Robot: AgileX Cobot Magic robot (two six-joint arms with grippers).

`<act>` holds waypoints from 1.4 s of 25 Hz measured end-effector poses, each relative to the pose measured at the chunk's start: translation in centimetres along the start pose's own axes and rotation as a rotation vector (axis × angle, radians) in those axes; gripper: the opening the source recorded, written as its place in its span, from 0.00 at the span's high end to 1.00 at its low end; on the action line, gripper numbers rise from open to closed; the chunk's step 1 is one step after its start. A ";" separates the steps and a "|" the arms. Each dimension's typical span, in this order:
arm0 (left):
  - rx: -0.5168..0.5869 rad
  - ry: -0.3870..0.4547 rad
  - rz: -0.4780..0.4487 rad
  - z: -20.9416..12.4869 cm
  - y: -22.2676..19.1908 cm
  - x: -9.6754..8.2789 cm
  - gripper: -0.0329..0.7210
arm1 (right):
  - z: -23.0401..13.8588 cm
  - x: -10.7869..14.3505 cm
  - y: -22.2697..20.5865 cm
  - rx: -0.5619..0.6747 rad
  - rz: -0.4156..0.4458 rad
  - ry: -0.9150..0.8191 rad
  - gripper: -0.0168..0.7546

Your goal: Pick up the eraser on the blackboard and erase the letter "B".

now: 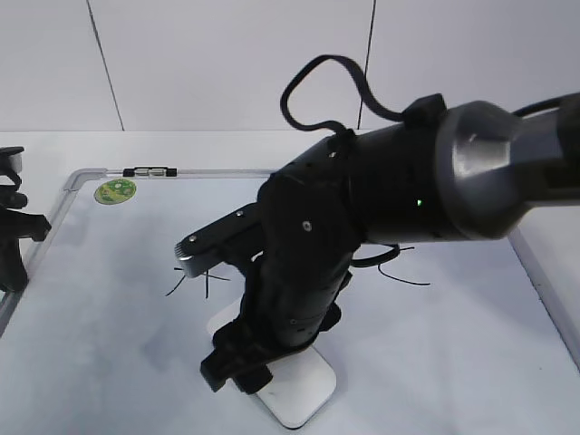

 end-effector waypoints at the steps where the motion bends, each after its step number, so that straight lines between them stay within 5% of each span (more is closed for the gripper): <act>1: 0.002 -0.001 0.001 0.0 0.0 0.0 0.94 | -0.2 0.6 0.0 0.002 0.005 0.013 0.31; 7: 0.016 -0.008 0.005 -0.2 0.0 0.1 0.94 | -0.5 1.7 -0.1 0.008 0.010 0.029 0.31; 15: 0.014 -0.008 0.006 -0.2 0.0 0.1 0.94 | 0.0 -0.2 0.0 0.012 0.021 -0.075 0.31; 25: 0.013 -0.008 0.006 -0.2 0.0 0.1 0.94 | 1.0 -8.4 0.2 -0.002 -0.059 -0.275 0.31; 35: 0.013 -0.008 0.006 -0.2 0.0 0.1 0.94 | 1.0 -7.6 0.2 -0.002 -0.068 -0.236 0.31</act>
Point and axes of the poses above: a point on each arm's last joint axis where the gripper is mounted, y pointing back along that axis away from the gripper, x along the wrist's bending axis when the last joint is at zero, z = x × y, the point moved 6 cm from there along -y, pointing out along that axis toward the gripper, and after that the axes turned 7 degrees about -y, right-handed, at the moved point
